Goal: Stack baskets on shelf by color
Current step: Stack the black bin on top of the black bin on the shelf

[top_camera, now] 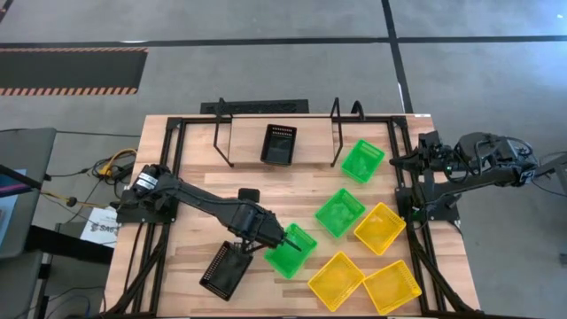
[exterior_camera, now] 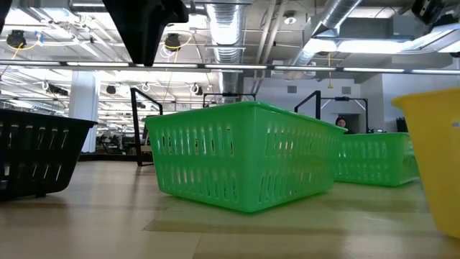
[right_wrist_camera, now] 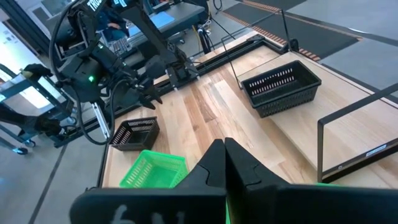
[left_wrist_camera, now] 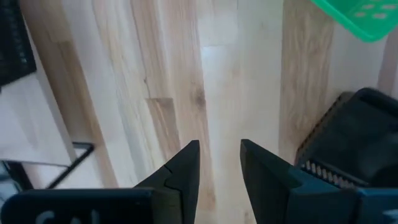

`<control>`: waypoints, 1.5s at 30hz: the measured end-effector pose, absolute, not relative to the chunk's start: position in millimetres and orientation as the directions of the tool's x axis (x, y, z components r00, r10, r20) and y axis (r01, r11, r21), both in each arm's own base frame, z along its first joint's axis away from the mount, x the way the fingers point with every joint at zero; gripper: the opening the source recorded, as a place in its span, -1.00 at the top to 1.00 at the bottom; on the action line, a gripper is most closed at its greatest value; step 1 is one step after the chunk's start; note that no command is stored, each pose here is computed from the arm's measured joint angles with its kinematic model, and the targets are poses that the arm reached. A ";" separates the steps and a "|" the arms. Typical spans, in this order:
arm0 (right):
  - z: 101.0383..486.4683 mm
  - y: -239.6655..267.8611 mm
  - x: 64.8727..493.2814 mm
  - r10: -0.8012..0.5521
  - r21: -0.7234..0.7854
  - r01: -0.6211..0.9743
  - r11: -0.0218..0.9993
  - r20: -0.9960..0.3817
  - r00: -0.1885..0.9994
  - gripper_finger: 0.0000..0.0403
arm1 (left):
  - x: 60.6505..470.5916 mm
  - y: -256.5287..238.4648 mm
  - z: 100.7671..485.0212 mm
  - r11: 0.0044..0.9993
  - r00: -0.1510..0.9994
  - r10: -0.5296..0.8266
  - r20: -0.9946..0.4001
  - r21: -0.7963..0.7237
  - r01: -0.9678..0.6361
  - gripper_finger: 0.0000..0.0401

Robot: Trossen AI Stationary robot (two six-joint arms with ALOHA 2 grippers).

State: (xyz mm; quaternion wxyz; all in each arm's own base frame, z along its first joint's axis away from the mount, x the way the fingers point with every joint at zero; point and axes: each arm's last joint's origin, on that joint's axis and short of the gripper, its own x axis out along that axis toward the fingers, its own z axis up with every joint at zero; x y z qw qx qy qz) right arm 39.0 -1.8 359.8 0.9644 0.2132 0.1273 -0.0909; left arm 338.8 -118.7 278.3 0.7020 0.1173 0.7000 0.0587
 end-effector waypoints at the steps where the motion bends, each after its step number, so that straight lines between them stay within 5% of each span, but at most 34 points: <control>1: 359.8 -1.8 39.0 -0.121 0.388 0.230 0.893 -0.284 0.951 0.97 | 339.2 -117.7 278.2 0.965 0.010 0.239 -0.971 0.239 0.105 0.48; 7: 359.7 -1.8 39.0 -0.121 0.388 0.230 0.893 -0.284 0.951 0.97 | 339.9 -112.4 260.2 0.971 -0.040 0.185 -0.982 0.176 0.161 0.48; 17: 359.8 -1.9 39.0 -0.125 0.393 0.234 0.889 -0.284 0.951 0.97 | 334.4 -120.8 236.1 1.000 -0.136 -0.030 -0.990 -0.031 0.003 0.52; 32: 359.8 -2.0 39.0 -0.128 0.409 0.241 0.880 -0.284 0.950 0.97 | 335.6 -141.3 232.2 0.995 -0.051 0.010 -0.999 0.015 -0.099 0.52; 45: 358.0 -2.1 38.4 -0.129 0.402 0.249 0.881 -0.302 0.945 0.97 | 333.6 -149.6 232.3 0.991 -0.018 0.047 -0.999 0.044 0.125 0.52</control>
